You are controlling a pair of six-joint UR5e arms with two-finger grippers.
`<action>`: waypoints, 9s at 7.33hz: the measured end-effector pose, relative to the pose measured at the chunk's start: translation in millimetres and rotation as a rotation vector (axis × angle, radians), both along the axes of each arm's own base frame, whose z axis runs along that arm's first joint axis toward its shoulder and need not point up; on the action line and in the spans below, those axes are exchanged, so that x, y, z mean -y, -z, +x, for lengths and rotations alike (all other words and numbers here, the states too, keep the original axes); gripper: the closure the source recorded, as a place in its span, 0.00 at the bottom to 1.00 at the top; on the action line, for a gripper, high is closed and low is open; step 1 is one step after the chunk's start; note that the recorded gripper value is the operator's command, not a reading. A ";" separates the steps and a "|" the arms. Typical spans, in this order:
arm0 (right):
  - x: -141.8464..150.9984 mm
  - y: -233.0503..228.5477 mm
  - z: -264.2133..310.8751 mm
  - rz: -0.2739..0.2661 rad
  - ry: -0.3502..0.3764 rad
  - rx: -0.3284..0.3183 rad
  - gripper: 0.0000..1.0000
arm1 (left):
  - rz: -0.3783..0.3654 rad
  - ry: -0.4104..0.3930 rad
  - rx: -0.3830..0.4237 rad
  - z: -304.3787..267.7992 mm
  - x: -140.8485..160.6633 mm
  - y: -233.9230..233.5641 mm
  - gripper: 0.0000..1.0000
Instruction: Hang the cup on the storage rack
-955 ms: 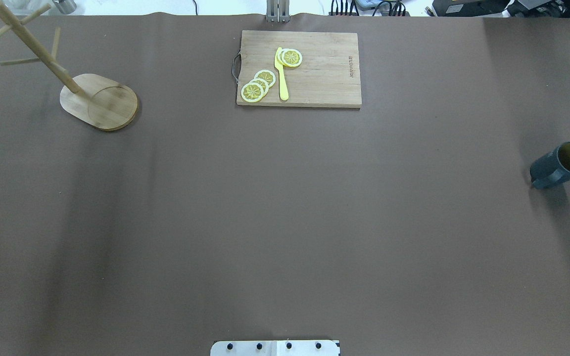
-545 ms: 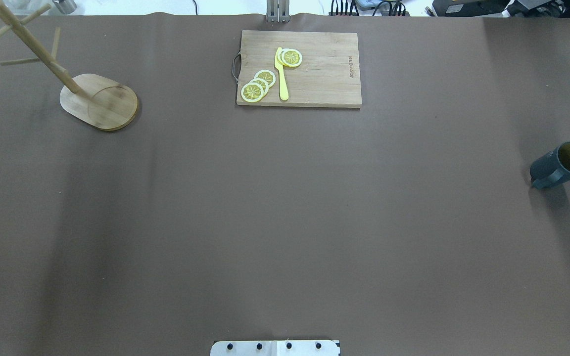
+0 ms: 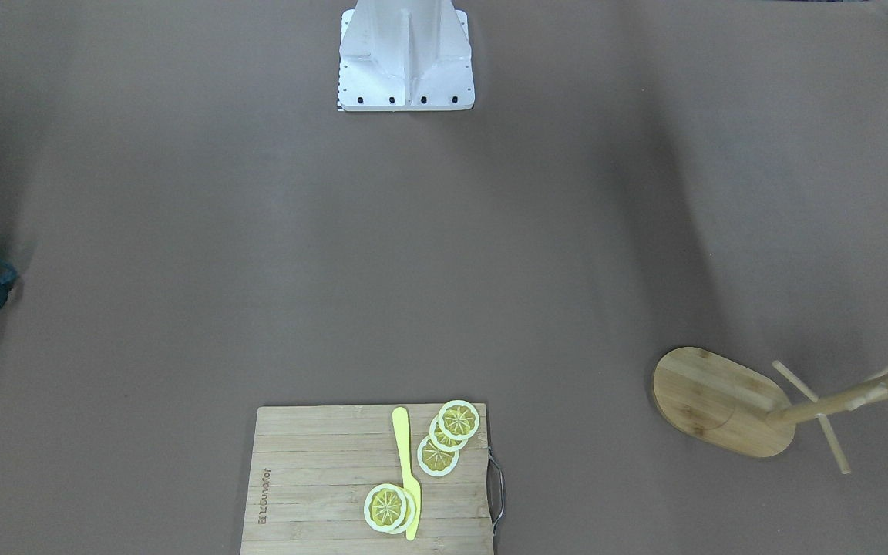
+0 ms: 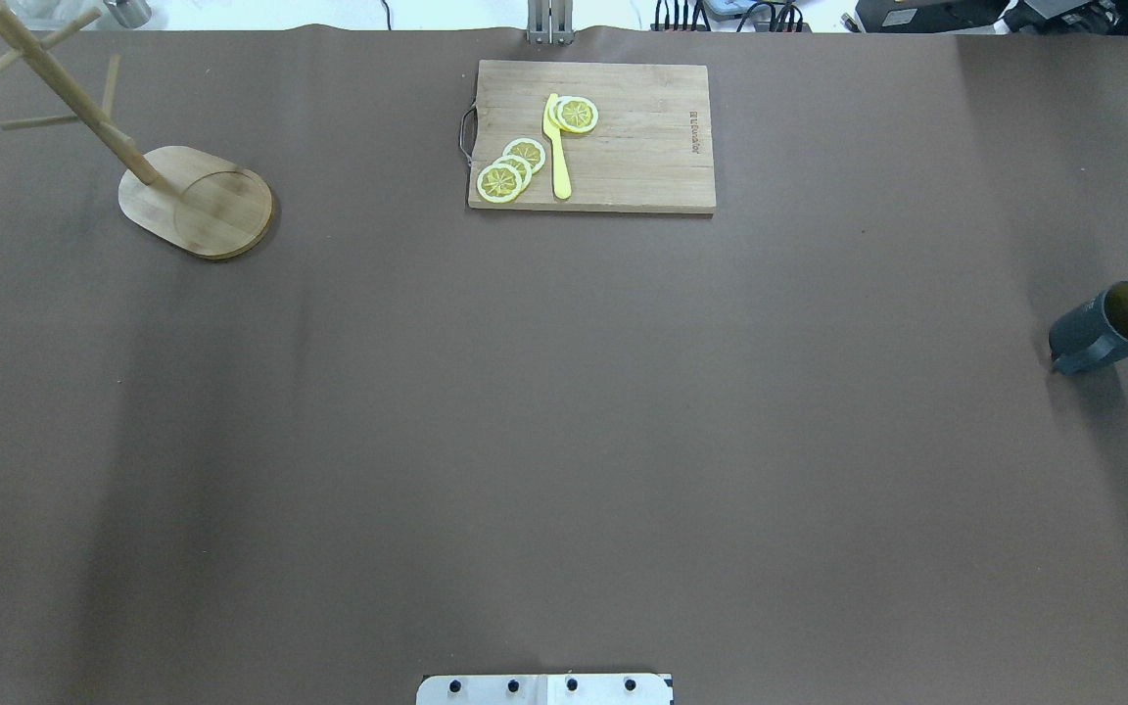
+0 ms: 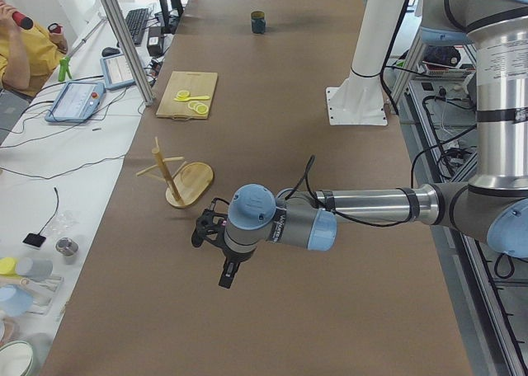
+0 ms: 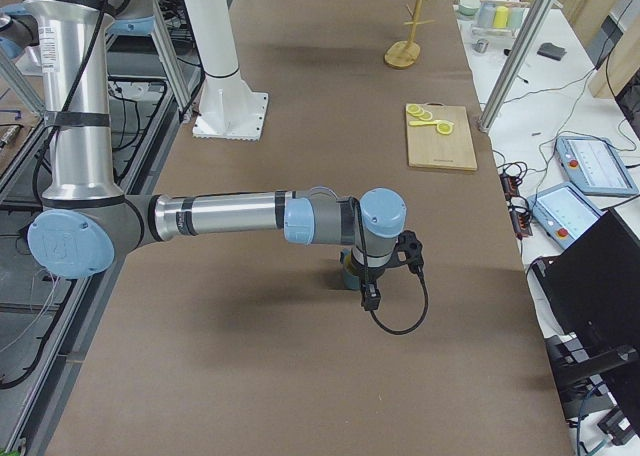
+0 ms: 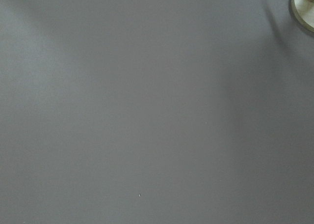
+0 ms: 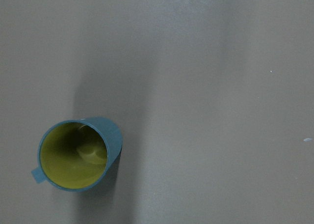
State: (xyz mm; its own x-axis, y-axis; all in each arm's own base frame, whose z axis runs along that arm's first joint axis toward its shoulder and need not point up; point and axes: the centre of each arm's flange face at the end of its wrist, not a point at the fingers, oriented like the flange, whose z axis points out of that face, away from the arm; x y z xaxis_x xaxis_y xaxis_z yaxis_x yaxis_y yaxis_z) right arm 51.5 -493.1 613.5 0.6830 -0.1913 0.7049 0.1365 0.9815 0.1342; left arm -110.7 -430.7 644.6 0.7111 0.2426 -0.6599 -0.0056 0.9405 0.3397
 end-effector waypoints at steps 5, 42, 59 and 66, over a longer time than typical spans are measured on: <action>36.9 -33.7 -91.0 -0.014 -0.018 0.025 0.00 | 0.008 -0.005 -0.032 3.0 -13.1 -3.8 0.02; 34.5 335.7 -416.3 0.283 0.157 0.100 0.00 | 0.326 -0.168 -0.357 296.4 77.3 223.7 0.03; 75.6 143.0 -194.6 0.099 0.020 -0.029 0.00 | 0.741 -0.025 -0.375 666.2 -158.6 365.4 0.09; 76.4 144.9 -195.1 0.103 0.021 -0.027 0.00 | 0.762 0.031 -0.468 688.2 -142.9 317.4 0.19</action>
State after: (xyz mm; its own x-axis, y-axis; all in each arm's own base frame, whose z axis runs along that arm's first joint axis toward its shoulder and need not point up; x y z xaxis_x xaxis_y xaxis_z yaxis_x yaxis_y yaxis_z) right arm -143.6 -569.5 468.7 0.6962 -0.2764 0.6624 0.1622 0.9596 0.2300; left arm 577.5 -287.8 327.2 0.4228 0.7186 -0.5522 0.3126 0.4563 0.8331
